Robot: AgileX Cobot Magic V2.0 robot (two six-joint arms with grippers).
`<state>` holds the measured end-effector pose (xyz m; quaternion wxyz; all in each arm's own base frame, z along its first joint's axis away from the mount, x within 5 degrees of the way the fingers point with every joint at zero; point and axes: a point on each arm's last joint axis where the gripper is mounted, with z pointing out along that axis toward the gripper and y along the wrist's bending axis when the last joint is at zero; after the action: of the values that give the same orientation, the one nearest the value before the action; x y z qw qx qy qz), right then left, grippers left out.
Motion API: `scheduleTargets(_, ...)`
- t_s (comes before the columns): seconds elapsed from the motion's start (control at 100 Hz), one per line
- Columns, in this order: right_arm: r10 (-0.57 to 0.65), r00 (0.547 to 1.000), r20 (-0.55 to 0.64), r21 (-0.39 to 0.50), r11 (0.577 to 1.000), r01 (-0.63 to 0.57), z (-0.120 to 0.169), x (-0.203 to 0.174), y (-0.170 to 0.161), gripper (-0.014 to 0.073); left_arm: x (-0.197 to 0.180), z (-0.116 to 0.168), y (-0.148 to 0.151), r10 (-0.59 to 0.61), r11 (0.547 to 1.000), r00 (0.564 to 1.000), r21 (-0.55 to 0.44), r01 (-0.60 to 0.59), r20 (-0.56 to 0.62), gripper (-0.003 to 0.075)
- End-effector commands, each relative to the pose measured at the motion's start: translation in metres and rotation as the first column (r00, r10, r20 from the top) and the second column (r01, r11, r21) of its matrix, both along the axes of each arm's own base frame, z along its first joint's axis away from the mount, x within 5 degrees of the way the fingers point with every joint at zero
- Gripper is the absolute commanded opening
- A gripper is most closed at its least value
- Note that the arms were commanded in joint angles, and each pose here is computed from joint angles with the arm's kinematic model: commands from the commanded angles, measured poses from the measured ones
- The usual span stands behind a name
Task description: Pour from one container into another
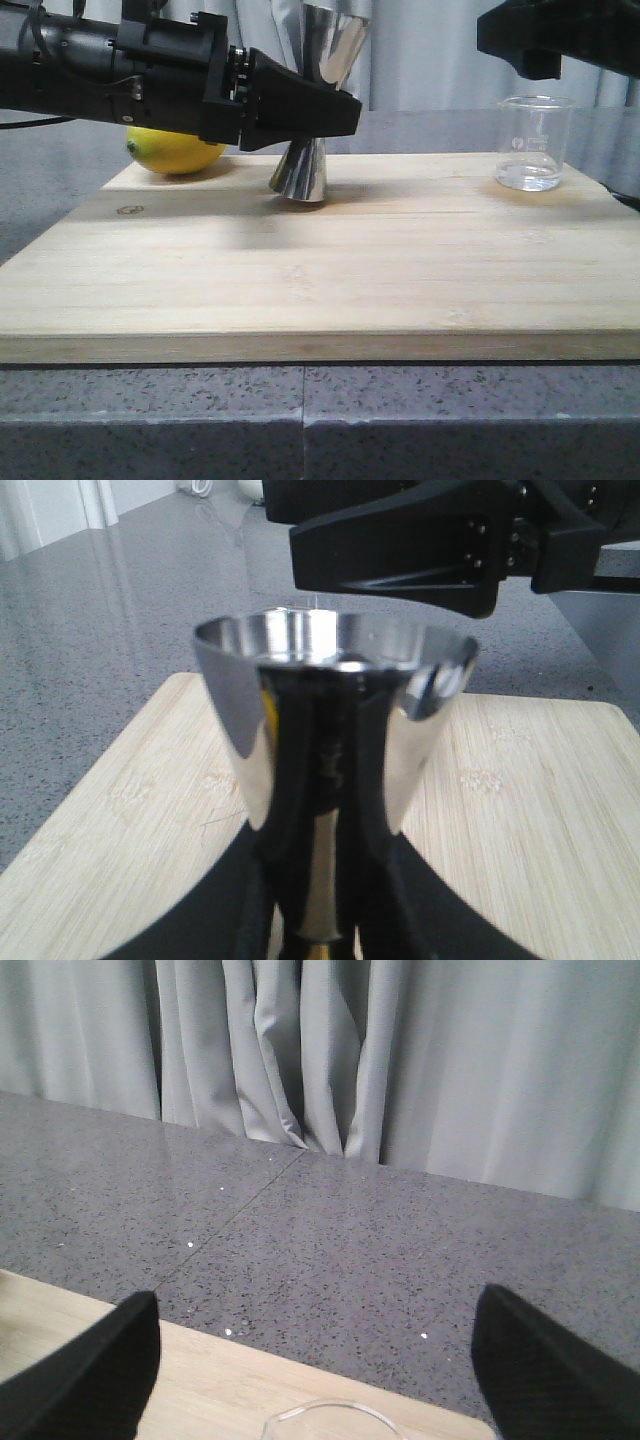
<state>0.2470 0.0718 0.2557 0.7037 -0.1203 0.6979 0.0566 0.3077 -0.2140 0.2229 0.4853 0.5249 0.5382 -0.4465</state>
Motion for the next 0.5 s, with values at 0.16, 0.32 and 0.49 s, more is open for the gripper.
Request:
scheduleTargets(0.16,-0.001,0.992,0.127,0.012,1.0,-0.001,0.0207,-0.0007,-0.0011,0.0575,-0.0052,0.03,-0.0034,-0.039,0.991,0.999,-0.126,0.044,0.037,-0.0002)
scheduleTargets(0.32,-0.001,0.992,0.128,0.012,1.0,-0.001,0.0209,-0.0007,-0.0011,0.0575,-0.0035,0.0283,-0.0033,-0.021,0.994,0.999,-0.108,0.024,0.032,-0.0002)
scheduleTargets(0.49,-0.001,0.992,0.128,0.012,1.0,-0.001,0.0209,-0.0007,-0.0011,0.0575,-0.0028,0.0277,-0.0033,-0.014,0.995,0.999,-0.102,0.017,0.032,-0.0002)
